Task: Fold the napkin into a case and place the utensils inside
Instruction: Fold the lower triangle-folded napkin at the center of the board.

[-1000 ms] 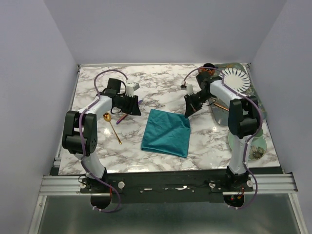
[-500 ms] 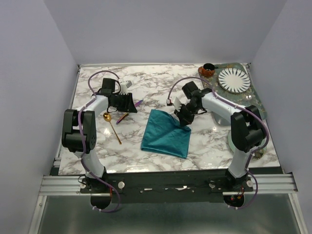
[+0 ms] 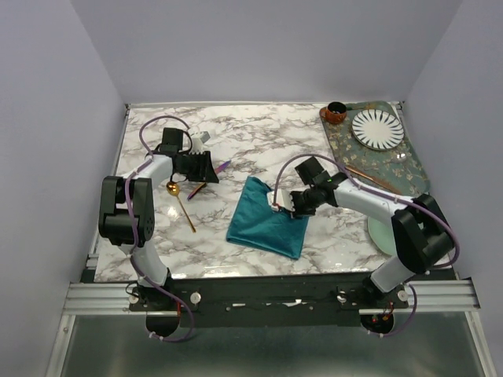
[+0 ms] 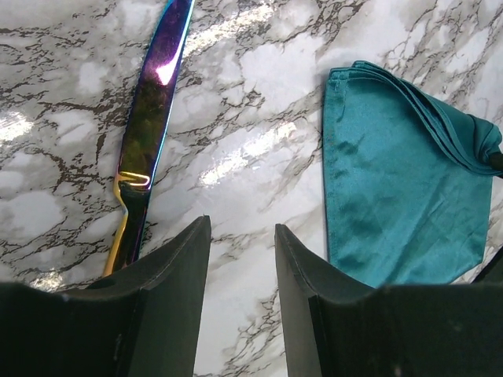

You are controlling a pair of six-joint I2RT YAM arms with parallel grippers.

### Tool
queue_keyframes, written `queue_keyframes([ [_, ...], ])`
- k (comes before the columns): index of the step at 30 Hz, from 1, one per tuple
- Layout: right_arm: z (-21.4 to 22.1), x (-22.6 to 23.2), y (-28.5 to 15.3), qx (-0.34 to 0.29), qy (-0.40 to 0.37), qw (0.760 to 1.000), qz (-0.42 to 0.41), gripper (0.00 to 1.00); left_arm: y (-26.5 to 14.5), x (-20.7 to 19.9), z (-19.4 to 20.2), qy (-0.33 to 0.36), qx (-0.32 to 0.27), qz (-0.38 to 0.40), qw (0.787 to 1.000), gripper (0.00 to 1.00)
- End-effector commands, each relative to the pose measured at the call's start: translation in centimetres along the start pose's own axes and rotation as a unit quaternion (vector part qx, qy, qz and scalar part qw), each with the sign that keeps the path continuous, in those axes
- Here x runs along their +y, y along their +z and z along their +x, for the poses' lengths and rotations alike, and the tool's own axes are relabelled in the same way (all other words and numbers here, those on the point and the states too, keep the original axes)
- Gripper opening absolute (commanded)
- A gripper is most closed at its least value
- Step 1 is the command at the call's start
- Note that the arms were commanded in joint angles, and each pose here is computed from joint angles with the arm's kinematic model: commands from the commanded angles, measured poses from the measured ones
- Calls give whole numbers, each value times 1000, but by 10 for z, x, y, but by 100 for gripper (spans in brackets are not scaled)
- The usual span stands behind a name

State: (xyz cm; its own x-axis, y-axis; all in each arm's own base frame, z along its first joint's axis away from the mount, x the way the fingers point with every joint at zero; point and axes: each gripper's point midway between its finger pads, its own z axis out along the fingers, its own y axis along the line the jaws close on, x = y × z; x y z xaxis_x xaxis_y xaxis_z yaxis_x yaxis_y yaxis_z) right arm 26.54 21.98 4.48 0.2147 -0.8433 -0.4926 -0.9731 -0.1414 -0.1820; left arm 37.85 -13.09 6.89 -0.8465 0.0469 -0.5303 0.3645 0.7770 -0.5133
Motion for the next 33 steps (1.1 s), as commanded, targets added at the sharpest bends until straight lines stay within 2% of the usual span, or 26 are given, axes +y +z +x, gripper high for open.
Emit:
queue_keyframes([
  [1, -3, -1, -3, -19, -159, 986, 39, 1, -9, -11, -14, 62, -25, 29, 997, 49],
  [6, -1, 14, -6, -33, -261, 963, 55, 1, -9, -21, -27, 139, -24, 47, 989, 51],
  [13, 0, 24, -2, -43, -311, 948, 52, 1, 9, -47, -41, 256, 2, 63, 965, 54],
  [14, -1, 23, -2, -43, -319, 945, 54, 1, 9, -53, -50, 277, -3, 66, 958, 54],
  [20, -6, 29, -7, -50, -392, 916, 65, 1, 29, -87, -48, 394, 32, 95, 914, 55],
  [27, -1, 52, -8, -57, -434, 898, 39, 1, 49, -109, -49, 434, 39, 121, 892, 48],
  [33, 16, 75, -2, -48, -454, 890, 8, 1, 62, -120, -36, 498, 66, 133, 854, 44],
])
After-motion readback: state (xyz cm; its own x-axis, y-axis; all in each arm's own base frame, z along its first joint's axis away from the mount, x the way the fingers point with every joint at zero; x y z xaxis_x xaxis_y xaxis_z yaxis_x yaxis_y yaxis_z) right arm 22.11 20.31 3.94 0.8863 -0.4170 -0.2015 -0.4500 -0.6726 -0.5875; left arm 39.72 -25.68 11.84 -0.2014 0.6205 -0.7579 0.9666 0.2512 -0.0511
